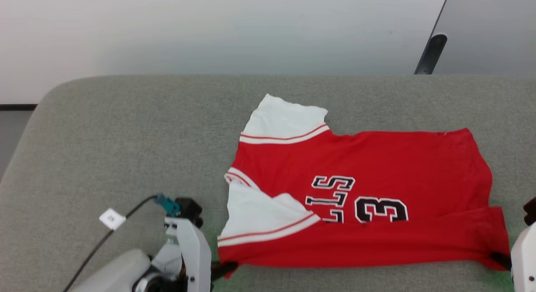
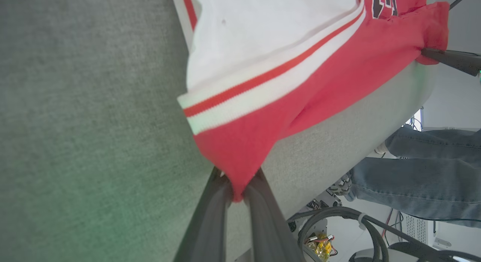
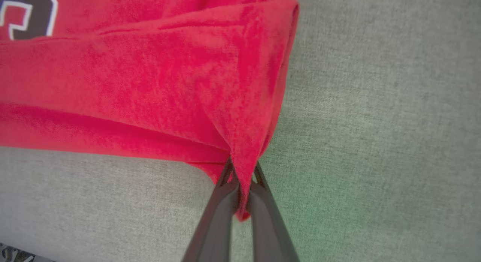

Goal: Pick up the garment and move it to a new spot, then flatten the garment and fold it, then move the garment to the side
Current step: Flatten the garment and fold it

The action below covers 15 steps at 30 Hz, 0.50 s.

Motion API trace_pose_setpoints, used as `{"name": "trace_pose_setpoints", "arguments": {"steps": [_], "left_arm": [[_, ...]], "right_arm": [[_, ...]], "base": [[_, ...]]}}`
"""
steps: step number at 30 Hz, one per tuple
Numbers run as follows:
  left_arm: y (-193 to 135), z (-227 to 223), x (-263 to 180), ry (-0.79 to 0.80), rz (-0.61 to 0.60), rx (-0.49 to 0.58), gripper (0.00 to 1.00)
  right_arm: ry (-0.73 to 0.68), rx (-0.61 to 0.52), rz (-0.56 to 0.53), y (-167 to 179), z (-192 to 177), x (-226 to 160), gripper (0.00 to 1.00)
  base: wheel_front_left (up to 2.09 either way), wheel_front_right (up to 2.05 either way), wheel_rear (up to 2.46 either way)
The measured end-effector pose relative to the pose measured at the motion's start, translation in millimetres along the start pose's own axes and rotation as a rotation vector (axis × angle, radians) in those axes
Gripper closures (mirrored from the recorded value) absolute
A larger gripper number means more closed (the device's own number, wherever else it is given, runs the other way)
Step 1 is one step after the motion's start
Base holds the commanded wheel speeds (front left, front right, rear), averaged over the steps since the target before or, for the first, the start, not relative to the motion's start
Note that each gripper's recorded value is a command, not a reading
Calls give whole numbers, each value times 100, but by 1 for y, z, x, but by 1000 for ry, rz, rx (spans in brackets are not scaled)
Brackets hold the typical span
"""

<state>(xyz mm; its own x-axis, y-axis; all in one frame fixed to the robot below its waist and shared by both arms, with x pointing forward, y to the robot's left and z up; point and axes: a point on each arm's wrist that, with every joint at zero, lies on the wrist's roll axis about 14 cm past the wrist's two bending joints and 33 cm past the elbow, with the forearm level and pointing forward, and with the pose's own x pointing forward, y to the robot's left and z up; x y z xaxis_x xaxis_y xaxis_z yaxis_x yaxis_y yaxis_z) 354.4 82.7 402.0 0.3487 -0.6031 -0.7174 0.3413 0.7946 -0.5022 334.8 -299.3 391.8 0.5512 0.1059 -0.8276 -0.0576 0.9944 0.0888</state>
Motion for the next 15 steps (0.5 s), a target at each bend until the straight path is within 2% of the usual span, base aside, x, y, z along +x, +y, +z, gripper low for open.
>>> {"name": "trace_pose_setpoints", "arguments": {"steps": [6,7,8,9,10,11,15], "left_arm": [[-7,-13,-7,-18,-5,-15,100],[-6,-13,-8,-26,-1,-18,99],[-6,-11,-9,-41,2,-19,77],[-6,-8,-11,-63,7,-21,54],[-7,-6,-12,-77,7,-24,16],[-7,-5,-13,-88,9,-26,0],[-2,11,-24,-206,36,-48,0]], "right_arm": [[0,6,-1,-3,-4,-3,100],[-10,8,-3,-4,-2,-3,86],[-26,9,-5,-5,1,-4,58],[-41,8,-9,-6,4,-4,25],[-58,12,-12,-7,7,-5,0],[-79,21,-18,-10,10,-6,0],[-176,37,-43,-19,26,-14,0]], "base": [[0,0,0],[0,0,0],[0,0,0],[0,0,0],[0,0,0],[0,0,0],[0,0,0]]}}
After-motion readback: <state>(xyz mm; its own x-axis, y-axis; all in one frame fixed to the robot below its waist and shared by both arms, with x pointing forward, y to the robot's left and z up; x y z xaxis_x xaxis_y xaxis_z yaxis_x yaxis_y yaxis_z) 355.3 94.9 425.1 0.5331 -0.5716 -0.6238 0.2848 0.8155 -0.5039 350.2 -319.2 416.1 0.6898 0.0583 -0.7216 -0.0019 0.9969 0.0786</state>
